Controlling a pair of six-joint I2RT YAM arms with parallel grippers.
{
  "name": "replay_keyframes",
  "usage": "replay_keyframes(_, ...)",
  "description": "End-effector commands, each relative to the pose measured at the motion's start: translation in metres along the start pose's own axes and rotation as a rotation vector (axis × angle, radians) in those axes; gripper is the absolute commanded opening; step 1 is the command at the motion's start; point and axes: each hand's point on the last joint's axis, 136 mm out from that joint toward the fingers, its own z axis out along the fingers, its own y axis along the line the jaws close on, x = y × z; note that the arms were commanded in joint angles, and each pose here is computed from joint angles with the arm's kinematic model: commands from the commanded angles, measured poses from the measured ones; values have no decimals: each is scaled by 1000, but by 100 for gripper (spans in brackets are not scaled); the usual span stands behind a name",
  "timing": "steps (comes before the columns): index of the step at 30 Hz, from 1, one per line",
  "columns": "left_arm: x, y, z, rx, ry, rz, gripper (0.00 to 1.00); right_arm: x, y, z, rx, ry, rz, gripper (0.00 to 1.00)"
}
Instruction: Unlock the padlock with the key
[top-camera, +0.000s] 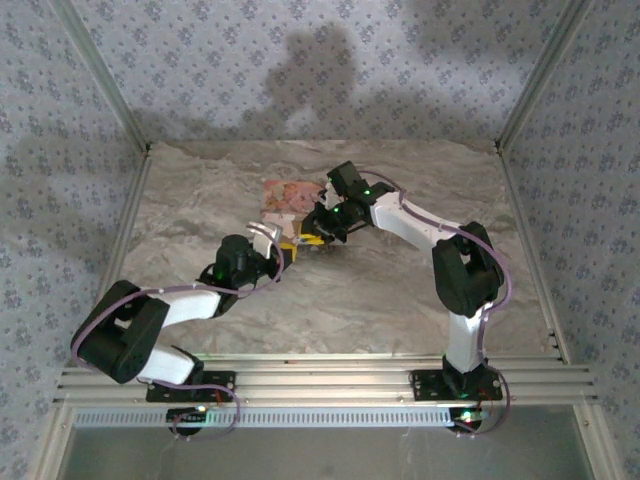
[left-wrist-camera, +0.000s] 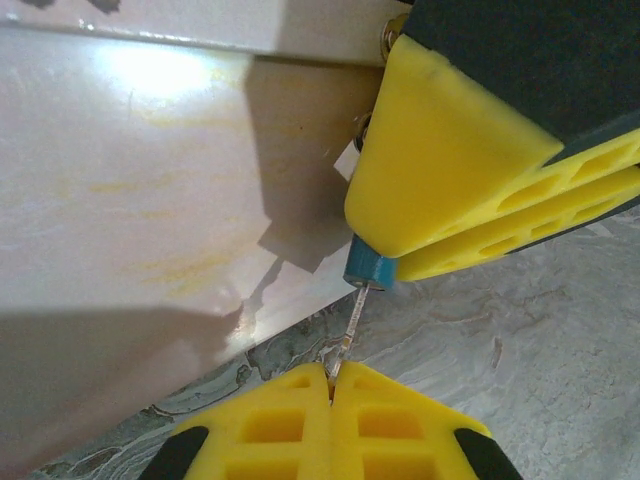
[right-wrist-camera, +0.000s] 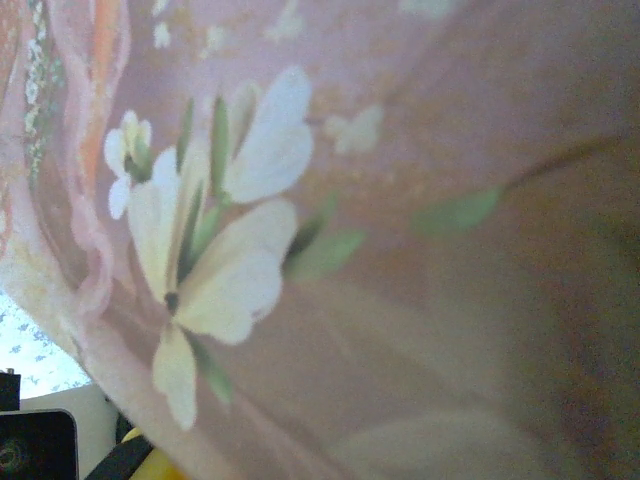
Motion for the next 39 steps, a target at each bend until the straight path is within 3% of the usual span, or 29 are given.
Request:
replay_keyframes(1, -8, -7, 1, 26, -36, 12, 0, 1, 22, -10, -52, -12, -14, 0)
replay_keyframes(31, -36, -17, 13, 120, -119, -90, 0, 15, 7, -5, 5, 16, -28, 0)
replay_keyframes(39, -37, -16, 14, 162, -133, -96, 0, 22, 11, -4, -40, 54, -13, 0)
